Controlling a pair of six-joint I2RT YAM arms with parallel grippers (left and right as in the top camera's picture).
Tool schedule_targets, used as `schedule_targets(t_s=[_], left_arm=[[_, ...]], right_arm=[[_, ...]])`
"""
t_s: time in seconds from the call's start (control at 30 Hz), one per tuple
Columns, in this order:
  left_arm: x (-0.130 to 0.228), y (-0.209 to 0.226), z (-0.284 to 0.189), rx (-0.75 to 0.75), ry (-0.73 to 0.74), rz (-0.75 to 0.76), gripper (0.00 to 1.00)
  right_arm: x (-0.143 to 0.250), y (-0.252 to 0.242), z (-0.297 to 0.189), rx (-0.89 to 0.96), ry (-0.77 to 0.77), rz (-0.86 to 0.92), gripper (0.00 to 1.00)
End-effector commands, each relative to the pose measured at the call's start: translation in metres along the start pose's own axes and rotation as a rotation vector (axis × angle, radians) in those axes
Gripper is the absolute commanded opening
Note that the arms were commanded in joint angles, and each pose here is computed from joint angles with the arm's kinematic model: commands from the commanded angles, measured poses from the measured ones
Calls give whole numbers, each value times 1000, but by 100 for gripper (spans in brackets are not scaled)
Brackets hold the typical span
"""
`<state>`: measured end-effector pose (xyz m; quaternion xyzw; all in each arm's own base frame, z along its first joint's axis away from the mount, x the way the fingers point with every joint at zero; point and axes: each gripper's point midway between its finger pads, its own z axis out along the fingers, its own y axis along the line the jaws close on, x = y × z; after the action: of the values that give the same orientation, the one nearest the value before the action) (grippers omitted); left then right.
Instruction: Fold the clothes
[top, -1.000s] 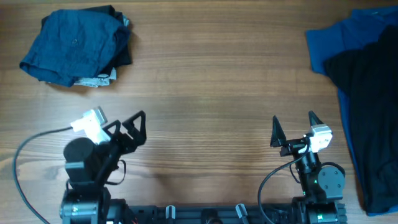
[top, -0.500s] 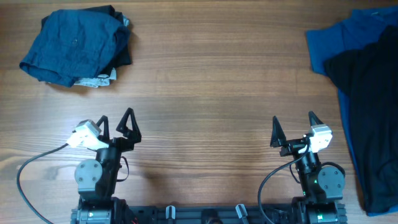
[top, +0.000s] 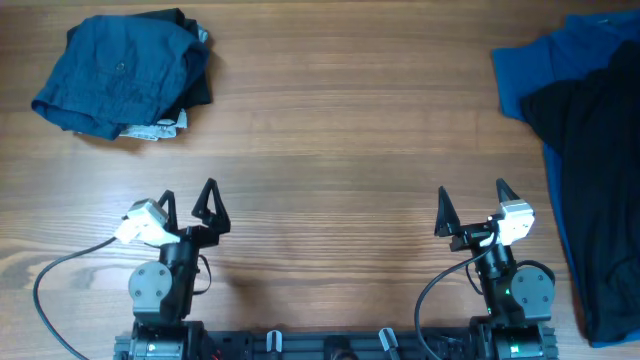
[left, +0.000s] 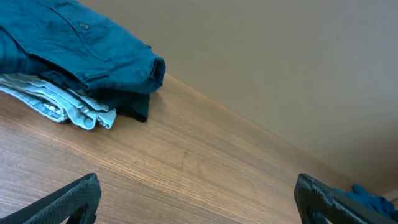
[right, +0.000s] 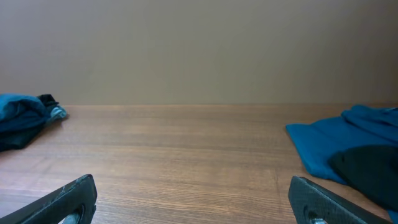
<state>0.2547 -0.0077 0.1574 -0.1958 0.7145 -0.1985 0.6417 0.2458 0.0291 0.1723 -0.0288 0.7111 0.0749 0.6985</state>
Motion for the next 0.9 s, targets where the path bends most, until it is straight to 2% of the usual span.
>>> schedule_targets(t_s=[0.0, 0.07, 0.4, 0.47, 0.87], left_arm=[[4, 5, -3, -16, -6, 25, 100], [6, 7, -5, -24, -1, 55, 100], [2, -1, -9, 19, -21, 453, 100], [2, -1, -9, 19, -21, 493, 100], [3, -1, -8, 20, -17, 492, 100]], right_arm=[[-2, 0, 0, 0, -9, -13, 100], [-2, 0, 0, 0, -9, -13, 100], [-2, 0, 0, 0, -9, -13, 100], [-2, 0, 0, 0, -9, -13, 100], [-2, 0, 0, 0, -9, -13, 100]])
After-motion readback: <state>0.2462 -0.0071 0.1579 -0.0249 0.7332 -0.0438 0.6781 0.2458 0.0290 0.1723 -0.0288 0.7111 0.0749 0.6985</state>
